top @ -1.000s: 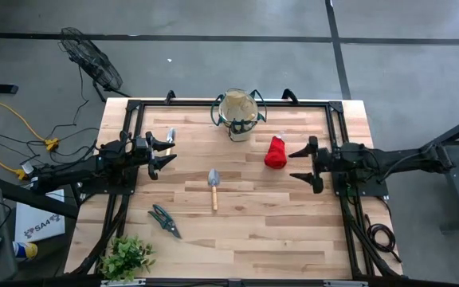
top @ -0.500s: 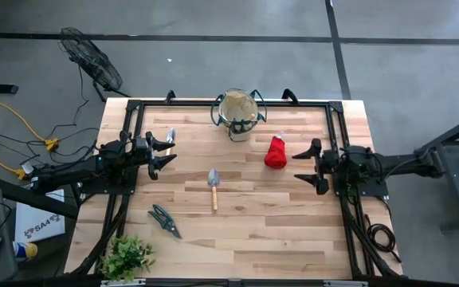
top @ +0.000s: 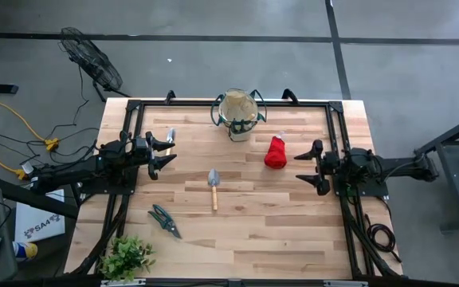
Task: Pick & Place Garden tools in Gardening bag
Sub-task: Put the brown trowel into the gardening bag
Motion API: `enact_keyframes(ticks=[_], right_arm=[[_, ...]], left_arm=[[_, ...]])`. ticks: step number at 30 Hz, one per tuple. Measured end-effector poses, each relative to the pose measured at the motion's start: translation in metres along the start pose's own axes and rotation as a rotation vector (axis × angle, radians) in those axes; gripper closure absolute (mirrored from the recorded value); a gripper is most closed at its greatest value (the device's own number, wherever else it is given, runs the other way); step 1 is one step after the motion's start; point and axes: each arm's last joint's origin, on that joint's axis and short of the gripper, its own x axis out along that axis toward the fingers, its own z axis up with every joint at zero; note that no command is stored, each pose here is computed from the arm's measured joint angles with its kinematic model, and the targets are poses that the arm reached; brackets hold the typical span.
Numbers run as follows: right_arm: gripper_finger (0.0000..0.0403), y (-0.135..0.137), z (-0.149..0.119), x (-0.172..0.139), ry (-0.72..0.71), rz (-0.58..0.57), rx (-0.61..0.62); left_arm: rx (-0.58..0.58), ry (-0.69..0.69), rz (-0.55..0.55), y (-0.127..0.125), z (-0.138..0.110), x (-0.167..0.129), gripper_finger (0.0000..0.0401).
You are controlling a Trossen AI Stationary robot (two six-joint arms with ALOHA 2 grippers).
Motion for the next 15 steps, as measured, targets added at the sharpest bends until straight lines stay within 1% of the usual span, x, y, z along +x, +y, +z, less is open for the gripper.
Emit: enact_keyframes(ticks=[2,15], right_arm=[[0.0092,-0.0003,-0.0042,-0.0007,0.003,0.002,-0.001],[0.0092,0.0000,-0.0060,-0.0020,0.015,0.016,-0.007]], left_arm=[[0.000,0.000,0.000,0.0000,0.0000,0.0000,0.0178],[0.000,0.000,0.000,0.0000,0.0000,0.0000,0.0178]])
